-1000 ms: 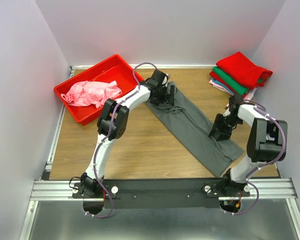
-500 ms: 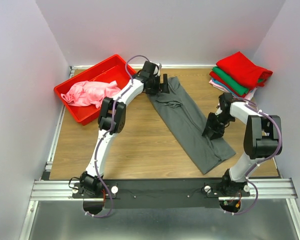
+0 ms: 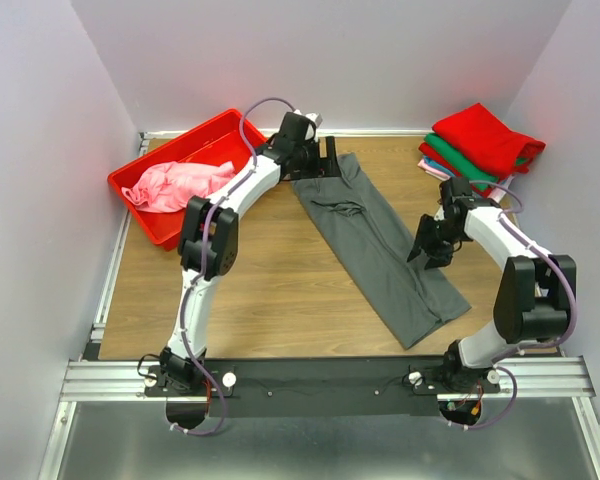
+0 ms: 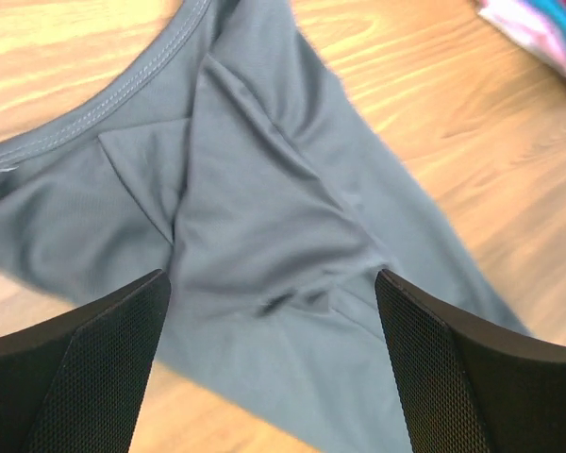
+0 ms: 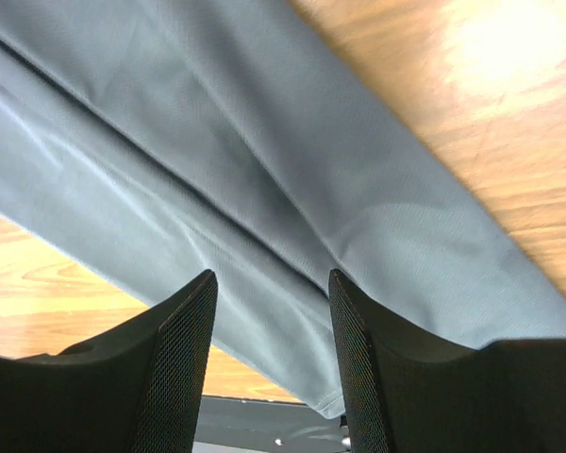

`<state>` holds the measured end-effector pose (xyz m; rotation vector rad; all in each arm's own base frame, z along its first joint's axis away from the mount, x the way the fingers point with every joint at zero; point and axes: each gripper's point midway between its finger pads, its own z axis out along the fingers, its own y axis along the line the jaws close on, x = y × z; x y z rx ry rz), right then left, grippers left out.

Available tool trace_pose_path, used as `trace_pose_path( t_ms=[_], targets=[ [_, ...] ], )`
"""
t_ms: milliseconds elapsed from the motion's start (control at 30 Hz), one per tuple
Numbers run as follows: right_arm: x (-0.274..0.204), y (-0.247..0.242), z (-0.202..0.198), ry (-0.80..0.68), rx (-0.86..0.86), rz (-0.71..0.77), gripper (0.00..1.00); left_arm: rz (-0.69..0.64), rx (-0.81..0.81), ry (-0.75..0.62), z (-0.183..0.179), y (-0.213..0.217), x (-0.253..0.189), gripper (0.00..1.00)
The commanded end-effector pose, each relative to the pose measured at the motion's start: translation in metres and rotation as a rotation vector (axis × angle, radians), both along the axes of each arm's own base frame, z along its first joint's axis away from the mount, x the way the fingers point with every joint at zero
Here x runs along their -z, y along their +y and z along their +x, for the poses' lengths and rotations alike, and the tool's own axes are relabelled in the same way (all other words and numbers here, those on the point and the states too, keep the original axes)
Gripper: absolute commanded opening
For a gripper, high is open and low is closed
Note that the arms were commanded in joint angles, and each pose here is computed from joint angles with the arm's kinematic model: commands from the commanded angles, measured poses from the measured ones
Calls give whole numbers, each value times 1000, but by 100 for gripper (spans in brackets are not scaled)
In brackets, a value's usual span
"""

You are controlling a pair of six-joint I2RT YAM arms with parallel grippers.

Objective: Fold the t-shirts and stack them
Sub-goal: Fold the tshirt

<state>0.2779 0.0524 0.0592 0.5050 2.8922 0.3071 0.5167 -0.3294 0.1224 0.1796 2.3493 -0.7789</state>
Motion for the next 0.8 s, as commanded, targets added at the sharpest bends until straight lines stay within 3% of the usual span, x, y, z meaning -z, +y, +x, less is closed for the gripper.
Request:
trace_pose_path(
  t_ms=[0,300,600,767],
  targets=[
    [8,4,-23,49,3,-33,58,-31,-35,-47,-17,-6,-37,97],
    [26,5,-46,92,19,-42,58,0,77,68,-63,-53,9,97],
    [47,18,-65,158,0,-15,58,122,72,196,-83,-33,82,97],
    [51,32,-68,177,-19,10,58,158,74,204,-79,-29,94,98]
  ],
)
